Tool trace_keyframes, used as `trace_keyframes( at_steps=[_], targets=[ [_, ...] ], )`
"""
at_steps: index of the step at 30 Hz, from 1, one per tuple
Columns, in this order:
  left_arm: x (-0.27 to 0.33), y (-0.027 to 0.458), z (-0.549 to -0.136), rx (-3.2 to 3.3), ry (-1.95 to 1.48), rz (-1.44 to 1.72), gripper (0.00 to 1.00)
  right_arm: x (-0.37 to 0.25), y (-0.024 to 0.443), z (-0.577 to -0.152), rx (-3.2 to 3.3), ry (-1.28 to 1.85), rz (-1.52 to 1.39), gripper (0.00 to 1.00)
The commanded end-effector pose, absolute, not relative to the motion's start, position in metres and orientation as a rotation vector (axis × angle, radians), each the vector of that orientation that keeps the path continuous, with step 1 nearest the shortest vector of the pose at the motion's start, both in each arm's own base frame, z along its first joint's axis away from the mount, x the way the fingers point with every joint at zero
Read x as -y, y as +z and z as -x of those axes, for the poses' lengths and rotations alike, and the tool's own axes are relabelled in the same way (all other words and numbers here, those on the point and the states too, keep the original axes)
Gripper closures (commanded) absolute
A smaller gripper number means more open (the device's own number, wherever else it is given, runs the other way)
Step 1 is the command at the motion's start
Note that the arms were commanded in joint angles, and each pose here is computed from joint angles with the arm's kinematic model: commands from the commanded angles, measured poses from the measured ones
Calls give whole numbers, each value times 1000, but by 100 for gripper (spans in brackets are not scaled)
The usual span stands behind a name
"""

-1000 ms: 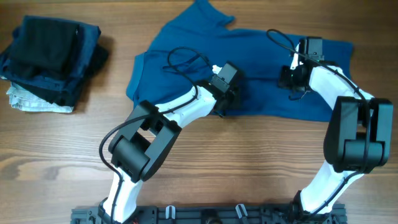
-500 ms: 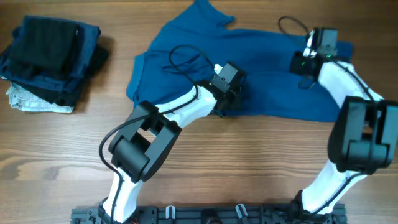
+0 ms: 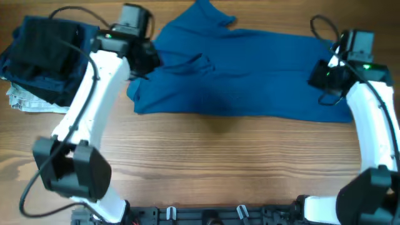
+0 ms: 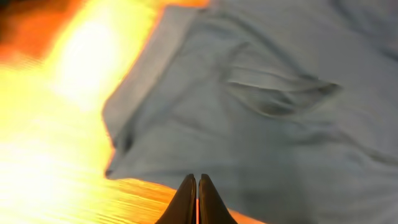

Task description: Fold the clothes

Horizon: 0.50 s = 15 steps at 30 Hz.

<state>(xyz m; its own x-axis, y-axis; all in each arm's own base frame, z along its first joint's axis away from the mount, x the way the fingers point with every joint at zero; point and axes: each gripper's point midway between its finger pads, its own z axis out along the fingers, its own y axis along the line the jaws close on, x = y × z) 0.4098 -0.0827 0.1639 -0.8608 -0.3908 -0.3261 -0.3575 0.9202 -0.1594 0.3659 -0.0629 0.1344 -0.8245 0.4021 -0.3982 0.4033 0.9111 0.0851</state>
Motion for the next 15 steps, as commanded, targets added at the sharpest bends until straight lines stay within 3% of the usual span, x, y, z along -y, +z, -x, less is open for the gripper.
trace_keyframes(
  at_steps=[1,6,11,15],
  targets=[
    [58,117,-413,-2844,-115,615,96,76,88,-350,-2758,-8,-699,96],
    [61,67,-417,-2951,-95,601,96,102,42,-339,-2841,-26,-798,96],
    [55,54,-446,-2874,-56,505,96,79,17,-360,-2855,304,-531,96],
    [59,53,-469,-2809,-82,398,96,71,19,-365,-2841,364,-452,96]
  ],
)
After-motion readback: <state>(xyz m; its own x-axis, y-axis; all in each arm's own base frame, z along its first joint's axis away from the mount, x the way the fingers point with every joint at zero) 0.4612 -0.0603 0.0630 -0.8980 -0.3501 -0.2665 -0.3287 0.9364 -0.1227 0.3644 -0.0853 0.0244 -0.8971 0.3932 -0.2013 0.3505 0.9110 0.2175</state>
